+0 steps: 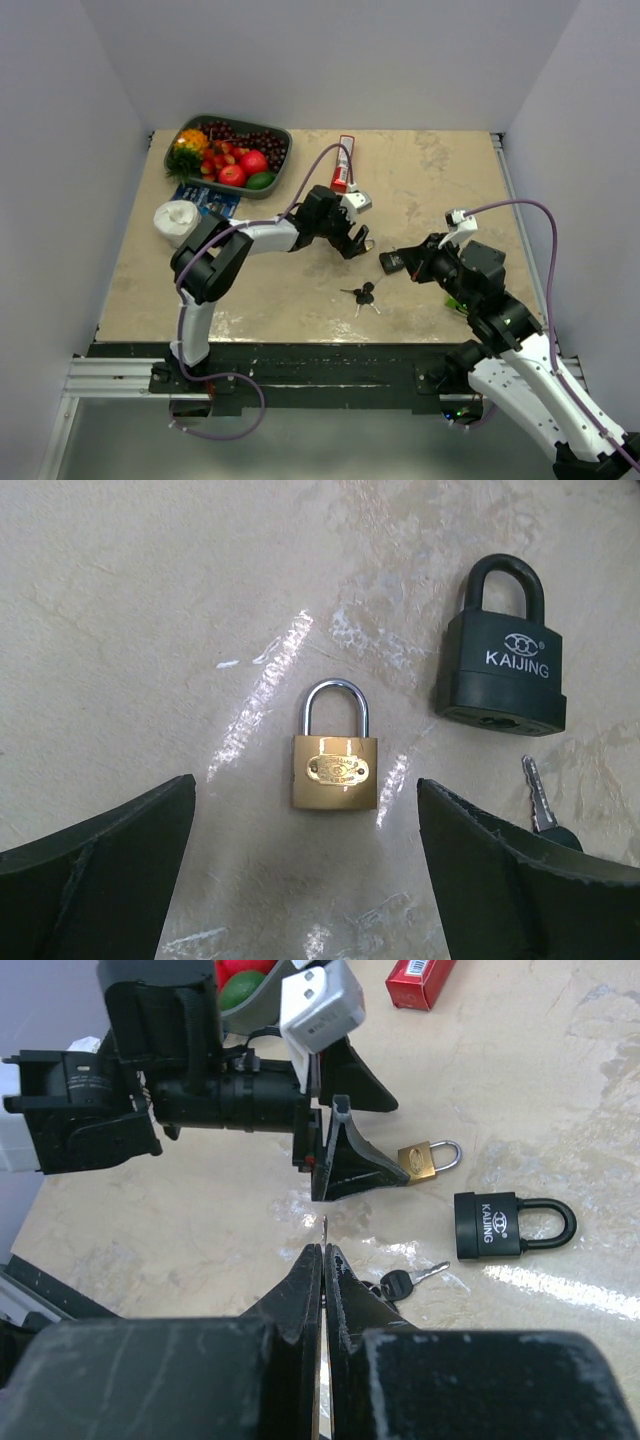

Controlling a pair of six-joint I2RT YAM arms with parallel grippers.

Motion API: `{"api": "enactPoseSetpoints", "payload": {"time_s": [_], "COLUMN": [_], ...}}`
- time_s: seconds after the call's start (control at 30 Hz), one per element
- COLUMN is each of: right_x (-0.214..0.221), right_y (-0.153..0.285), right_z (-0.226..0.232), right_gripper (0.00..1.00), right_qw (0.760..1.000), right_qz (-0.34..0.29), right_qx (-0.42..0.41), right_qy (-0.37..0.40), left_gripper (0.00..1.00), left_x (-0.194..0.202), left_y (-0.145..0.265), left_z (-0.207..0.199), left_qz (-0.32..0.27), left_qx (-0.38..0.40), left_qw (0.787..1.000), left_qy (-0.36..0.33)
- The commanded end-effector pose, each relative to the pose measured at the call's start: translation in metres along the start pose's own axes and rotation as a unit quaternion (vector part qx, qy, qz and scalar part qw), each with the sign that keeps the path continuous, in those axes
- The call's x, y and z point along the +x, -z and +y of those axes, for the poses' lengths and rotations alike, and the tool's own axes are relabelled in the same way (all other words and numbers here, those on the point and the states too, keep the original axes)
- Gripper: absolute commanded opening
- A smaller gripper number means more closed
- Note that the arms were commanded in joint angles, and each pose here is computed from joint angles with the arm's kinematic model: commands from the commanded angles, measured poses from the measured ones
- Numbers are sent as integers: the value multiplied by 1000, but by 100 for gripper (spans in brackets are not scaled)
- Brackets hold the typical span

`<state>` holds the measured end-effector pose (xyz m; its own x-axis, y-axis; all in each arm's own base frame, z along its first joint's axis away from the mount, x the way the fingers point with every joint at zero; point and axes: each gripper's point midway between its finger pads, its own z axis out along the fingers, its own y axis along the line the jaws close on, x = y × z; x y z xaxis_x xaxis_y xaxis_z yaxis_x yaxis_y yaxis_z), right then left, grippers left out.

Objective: Unlock with the key

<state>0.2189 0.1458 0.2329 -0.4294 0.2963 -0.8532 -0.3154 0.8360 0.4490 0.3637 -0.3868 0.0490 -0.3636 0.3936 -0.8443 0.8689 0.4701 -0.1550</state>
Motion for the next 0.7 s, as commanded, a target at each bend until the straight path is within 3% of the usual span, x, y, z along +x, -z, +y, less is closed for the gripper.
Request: {"api": "enactPoseSetpoints", "payload": {"time_s": [0.0, 0.2, 0.37, 0.67], "right_x": [-8, -7, -7, -5], "right_y": [4, 3, 3, 2], "right_z": [2, 3, 3, 3], "right_gripper": [0, 0, 0, 0], "right_qw": [1000, 1000, 1000, 1000], "right_qz": [-18, -16, -17, -14], "right_qx": [-4, -5, -7, -7], "right_qy": [-5, -6, -6, -7], "left_gripper": [96, 96, 88, 40], "left_x": [-12, -2, 8, 20], "left_y": [-12, -21, -24, -25], "left_z": [-9, -15, -15, 5], "left_qz": [2, 24, 48, 74], "left_qx": [21, 19, -10, -97], "left_qw": [999, 998, 996, 991], "left_qy": [-42, -49, -70, -57]}}
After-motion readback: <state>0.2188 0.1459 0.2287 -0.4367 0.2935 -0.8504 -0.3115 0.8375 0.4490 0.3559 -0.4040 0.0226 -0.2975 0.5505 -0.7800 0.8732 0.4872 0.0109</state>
